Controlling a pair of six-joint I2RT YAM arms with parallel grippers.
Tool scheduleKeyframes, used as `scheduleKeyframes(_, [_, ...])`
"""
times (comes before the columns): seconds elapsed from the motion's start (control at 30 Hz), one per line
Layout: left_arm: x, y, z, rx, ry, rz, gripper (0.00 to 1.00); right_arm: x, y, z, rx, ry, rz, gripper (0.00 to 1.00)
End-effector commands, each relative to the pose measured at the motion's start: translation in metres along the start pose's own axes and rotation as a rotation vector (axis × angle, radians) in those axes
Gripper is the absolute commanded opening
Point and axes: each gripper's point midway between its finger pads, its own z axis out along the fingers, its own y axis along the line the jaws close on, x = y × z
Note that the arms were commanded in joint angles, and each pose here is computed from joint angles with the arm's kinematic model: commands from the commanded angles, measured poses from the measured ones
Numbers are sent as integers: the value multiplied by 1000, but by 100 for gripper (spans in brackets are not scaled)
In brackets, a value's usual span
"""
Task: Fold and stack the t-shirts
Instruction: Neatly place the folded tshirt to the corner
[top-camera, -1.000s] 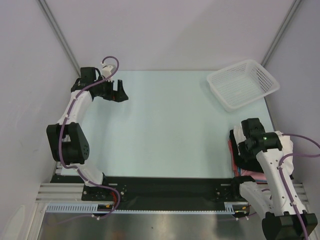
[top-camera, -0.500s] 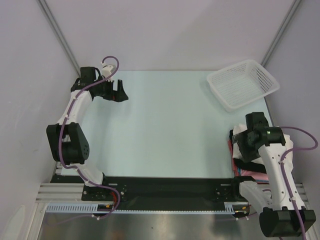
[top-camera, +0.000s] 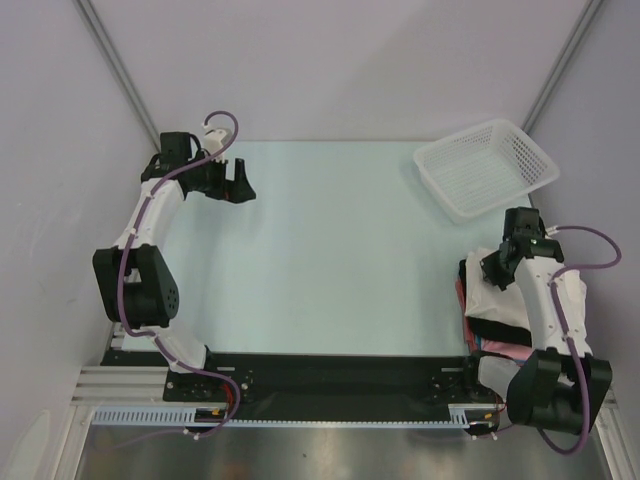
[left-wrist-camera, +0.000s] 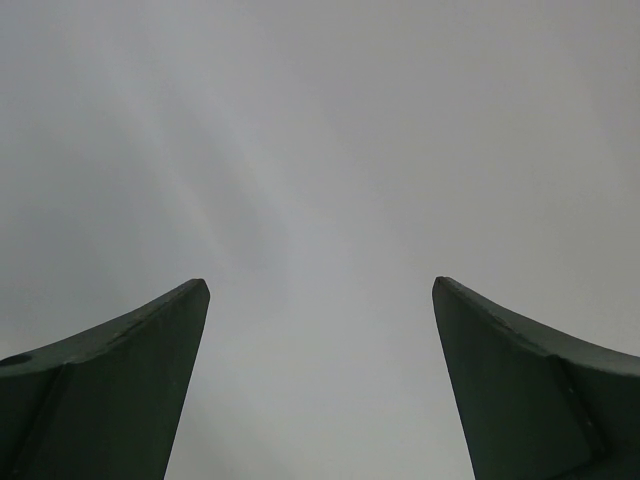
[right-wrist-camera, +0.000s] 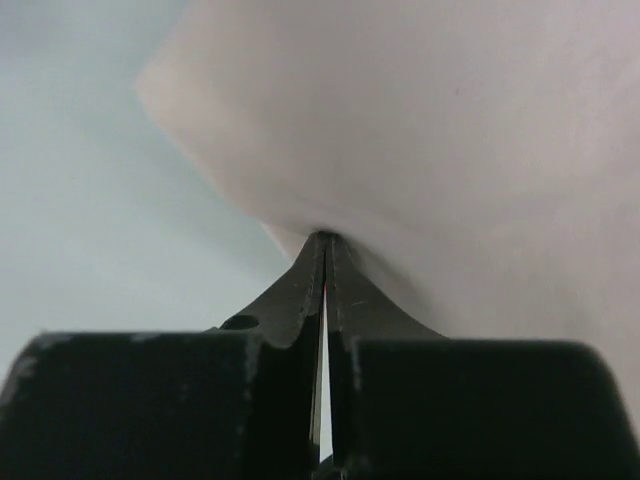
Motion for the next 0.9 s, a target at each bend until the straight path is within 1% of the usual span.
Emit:
scheduleKeyframes(0.0, [-19, 0, -16, -18, -44, 65, 100, -6, 15, 22, -53, -12, -29, 0])
scheduleKeyframes(0.1, [-20, 0, -18, -26, -50, 76, 100, 7, 9, 34, -32, 2, -33, 0])
scheduleKeyframes(0.2, [-22, 0, -17, -25, -53, 63, 100, 26, 19, 34, -102, 31, -9, 0])
scheduleKeyframes(0.23, [-22, 0, -16, -21, -49, 58, 100, 32, 16, 37, -93, 41, 2, 0])
scheduleKeyframes(0.3, [-24, 0, -16, -16, -50, 55, 100, 26, 11, 32, -71, 16, 10, 0])
scheduleKeyframes(0.37, [-23, -1, -17, -18, -44, 60, 100, 1, 20, 16, -92, -73, -12, 0])
scheduleKeyframes(0.4, [-23, 1, -19, -35, -40, 69, 100, -17, 21, 5, -94, -159, -19, 5])
scheduleKeyframes(0.43, [-22, 3, -20, -44, -38, 72, 100, -34, 31, -9, -131, -223, -82, 22])
scheduleKeyframes(0.47, [-21, 3, -21, -51, -36, 78, 100, -51, 51, -20, -214, -290, -99, 33])
scheduleKeyframes(0.5, [-20, 4, -22, -57, -32, 81, 100, -59, 66, -30, -288, -329, -147, 53])
scheduleKeyframes(0.53, [-19, 4, -23, -58, -32, 82, 100, -64, 82, -38, -359, -356, -208, 61])
scheduleKeyframes(0.57, [-18, 3, -23, -58, -29, 81, 100, -71, 110, -53, -481, -413, -380, 69])
scheduleKeyframes(0.6, [-17, 2, -23, -56, -26, 82, 100, -71, 122, -50, -498, -425, -469, 73])
scheduleKeyframes(0.63, [-17, 1, -24, -55, -23, 79, 100, -67, 138, -52, -525, -440, -565, 80])
scheduleKeyframes(0.67, [-16, 2, -25, -58, -20, 78, 100, -77, 154, -62, -532, -522, -744, 84])
scheduleKeyframes(0.7, [-16, 2, -26, -63, -19, 81, 100, -78, 165, -62, -529, -541, -833, 87])
scheduleKeyframes(0.73, [-14, 2, -28, -69, -12, 82, 100, -61, 181, -40, -513, -494, -977, 90])
scheduleKeyframes(0.77, [-13, 2, -29, -75, -9, 84, 100, -67, 195, -46, -500, -525, -1115, 91])
scheduleKeyframes(0.8, [-12, 3, -30, -80, -4, 91, 100, -62, 204, -36, -483, -500, -1201, 92])
scheduleKeyframes(0.83, [-12, 4, -33, -94, -3, 96, 100, -47, 212, -9, -454, -428, -1290, 92])
scheduleKeyframes(0.87, [-11, 4, -35, -101, -1, 100, 100, -44, 212, 2, -404, -384, -1352, 92])
